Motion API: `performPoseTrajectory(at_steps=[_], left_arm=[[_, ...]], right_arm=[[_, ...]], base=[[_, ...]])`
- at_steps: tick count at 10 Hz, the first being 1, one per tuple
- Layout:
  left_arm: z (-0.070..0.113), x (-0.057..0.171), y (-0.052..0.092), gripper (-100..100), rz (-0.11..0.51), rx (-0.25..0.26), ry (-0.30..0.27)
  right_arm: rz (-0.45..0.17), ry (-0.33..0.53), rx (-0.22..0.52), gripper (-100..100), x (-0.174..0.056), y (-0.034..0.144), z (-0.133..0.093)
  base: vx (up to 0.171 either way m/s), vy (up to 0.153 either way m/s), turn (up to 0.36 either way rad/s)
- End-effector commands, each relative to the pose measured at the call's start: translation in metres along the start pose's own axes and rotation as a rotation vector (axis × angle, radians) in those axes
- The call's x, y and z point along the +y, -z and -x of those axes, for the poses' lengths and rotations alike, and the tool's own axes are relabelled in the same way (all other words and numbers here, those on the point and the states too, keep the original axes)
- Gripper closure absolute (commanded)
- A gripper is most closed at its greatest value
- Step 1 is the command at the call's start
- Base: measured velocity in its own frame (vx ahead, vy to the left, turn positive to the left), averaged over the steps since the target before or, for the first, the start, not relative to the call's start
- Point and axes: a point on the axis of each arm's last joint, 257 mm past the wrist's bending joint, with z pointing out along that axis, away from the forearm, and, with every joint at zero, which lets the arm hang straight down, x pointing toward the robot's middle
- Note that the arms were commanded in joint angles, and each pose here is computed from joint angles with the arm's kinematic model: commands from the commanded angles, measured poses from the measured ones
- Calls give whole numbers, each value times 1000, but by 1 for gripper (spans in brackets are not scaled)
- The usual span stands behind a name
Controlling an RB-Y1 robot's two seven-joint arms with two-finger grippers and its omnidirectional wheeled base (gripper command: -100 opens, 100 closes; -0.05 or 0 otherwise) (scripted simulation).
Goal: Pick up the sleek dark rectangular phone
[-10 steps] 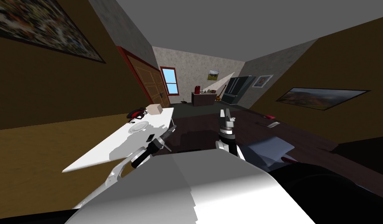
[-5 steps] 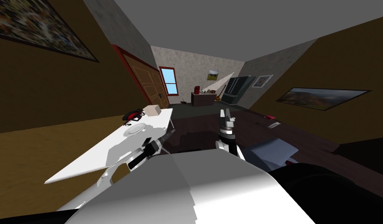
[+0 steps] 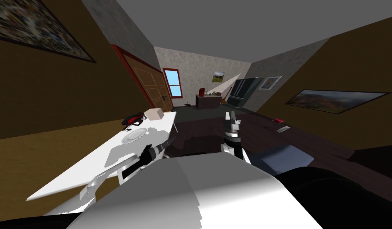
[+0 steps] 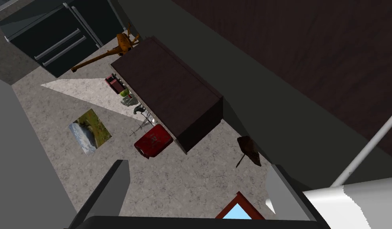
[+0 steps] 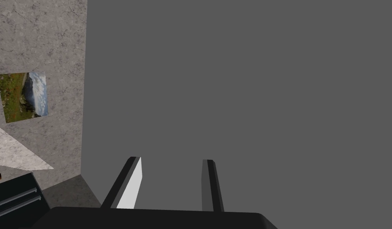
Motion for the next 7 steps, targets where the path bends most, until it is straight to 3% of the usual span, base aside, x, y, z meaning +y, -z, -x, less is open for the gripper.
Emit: performPoseTrajectory(at_steps=[1, 4, 7], left_arm=[[1, 15, 5, -100, 39, 23, -31], [-9, 64, 31, -100, 164, 86, -87], [-9, 92, 53, -100, 241, 133, -140]], right_arm=[[0, 0, 0, 0, 0, 0, 0], [0, 0, 0, 0, 0, 0, 0], [0, 0, 0, 0, 0, 0, 0]], base=[[108, -5, 18], [109, 9, 29], [112, 10, 39]])
